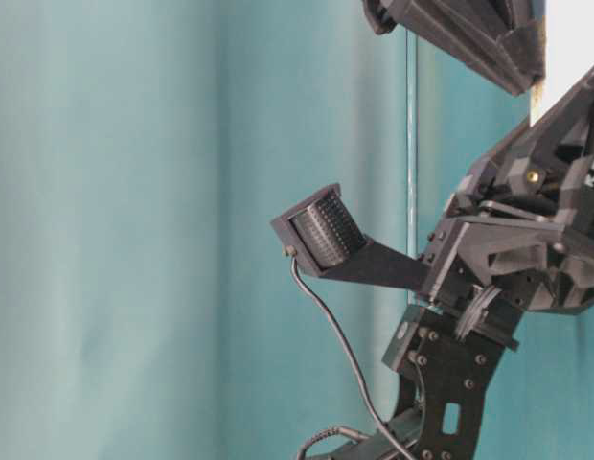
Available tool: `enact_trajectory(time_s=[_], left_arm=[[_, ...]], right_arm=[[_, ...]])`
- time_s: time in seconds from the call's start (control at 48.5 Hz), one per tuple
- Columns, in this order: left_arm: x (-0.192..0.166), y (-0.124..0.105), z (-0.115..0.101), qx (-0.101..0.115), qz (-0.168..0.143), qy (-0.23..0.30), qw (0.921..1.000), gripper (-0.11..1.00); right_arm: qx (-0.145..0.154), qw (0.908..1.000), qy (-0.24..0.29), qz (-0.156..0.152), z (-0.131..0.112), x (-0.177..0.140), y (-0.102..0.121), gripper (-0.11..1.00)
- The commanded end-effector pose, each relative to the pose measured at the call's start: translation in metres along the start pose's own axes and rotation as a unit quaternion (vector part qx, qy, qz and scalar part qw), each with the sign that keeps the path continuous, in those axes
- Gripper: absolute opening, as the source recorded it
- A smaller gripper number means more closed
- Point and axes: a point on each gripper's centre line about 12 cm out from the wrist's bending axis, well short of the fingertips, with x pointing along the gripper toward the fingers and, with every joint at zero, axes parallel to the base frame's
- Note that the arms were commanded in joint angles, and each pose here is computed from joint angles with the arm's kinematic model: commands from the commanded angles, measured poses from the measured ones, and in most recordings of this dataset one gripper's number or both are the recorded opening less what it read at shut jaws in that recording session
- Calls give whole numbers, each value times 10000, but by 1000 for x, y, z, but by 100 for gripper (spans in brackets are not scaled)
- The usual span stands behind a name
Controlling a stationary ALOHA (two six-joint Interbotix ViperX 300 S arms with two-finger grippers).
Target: Move the wooden board into place and insert the rod into its hole.
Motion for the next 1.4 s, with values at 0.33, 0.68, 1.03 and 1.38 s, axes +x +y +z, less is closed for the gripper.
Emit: enact_trajectory(time_s=[0.33, 0.68, 1.03, 1.38], left_arm=[[-2, -13, 6, 61, -129, -56, 9999, 21], [-2, -13, 7, 60, -130, -64, 9999, 21], [-2, -12, 5, 58, -125, -18, 9999, 21], [-2, -12, 5, 66, -126, 12, 9999, 21]], right_arm=[[585, 9978, 261, -143, 6, -10, 0, 10], [568, 9979, 282, -155, 12, -7, 1, 10], [497, 9978, 385, -191, 17, -5, 1, 71], [392, 9987, -310, -112, 55, -25, 7, 71]])
